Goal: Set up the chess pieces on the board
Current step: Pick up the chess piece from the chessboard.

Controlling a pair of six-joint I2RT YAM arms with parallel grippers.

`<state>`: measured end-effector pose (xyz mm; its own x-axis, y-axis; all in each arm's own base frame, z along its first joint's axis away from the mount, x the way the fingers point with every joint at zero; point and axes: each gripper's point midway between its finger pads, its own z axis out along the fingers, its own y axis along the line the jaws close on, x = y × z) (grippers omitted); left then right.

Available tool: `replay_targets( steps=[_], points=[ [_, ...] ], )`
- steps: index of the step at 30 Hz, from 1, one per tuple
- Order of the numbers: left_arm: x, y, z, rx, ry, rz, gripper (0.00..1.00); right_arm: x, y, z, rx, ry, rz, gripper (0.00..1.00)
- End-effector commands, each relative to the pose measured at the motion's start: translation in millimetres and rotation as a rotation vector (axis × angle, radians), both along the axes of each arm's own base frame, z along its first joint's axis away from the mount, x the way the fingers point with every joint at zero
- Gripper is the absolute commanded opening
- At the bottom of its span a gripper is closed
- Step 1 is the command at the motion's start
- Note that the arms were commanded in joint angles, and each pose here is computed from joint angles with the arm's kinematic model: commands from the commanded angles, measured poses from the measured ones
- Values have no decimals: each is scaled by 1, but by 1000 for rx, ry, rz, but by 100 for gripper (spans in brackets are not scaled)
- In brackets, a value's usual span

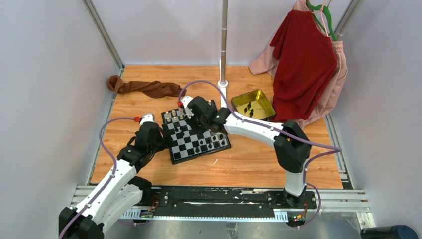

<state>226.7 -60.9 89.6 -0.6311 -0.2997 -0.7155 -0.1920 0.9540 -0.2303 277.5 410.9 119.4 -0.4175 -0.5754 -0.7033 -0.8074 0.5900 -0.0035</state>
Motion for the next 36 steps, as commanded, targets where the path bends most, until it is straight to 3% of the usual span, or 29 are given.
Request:
replay_targets(
  steps=[1, 23, 36],
  points=[
    [6, -9, 4, -15, -15, -35, 90, 15, -20, 15, -6, -57, -69, 33],
    [42, -34, 13, -3, -16, -100, 74, 19, -33, 7, -9, -48, -104, 33],
    [66, -37, 4, 79, 29, -120, 55, 27, -38, 7, -7, -49, -121, 33]
  ],
)
